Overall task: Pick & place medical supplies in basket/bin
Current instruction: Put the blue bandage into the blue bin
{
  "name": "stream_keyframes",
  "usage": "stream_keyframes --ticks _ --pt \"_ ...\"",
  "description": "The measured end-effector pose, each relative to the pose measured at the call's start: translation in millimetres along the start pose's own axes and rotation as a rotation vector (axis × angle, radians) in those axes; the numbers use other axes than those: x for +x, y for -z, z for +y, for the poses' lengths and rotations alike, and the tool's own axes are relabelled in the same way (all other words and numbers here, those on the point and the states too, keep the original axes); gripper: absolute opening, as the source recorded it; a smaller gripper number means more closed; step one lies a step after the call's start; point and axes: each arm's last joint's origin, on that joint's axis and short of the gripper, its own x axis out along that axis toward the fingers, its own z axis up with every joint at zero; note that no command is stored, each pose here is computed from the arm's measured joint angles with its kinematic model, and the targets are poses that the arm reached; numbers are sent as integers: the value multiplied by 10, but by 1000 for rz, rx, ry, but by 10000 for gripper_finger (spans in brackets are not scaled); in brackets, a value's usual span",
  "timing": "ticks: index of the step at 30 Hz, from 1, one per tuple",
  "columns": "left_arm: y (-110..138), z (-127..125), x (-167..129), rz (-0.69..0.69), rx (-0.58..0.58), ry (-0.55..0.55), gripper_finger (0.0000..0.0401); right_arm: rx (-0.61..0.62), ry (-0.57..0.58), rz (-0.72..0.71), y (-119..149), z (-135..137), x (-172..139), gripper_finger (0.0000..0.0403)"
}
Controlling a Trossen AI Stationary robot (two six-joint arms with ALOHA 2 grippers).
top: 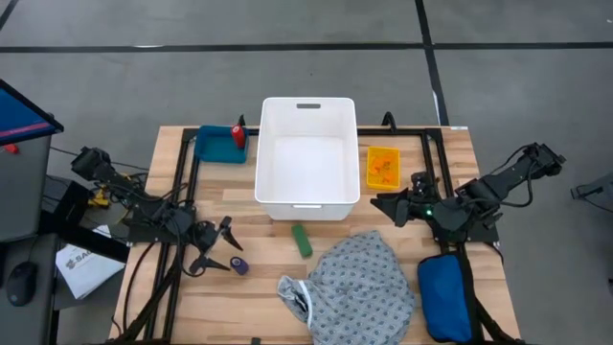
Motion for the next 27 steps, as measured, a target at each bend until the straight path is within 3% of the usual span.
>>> stream_keyframes --ticks 10,16,27 --pt "107 14 74 108 0 -27 310 -1 0 0 0 0 0 260" --pt "94 11 114 90 -2 -29 308 0 0 0 0 0 0 260" --pt "119 7 141 113 -21 -10 251 0 -1 4 1 0 0 260"
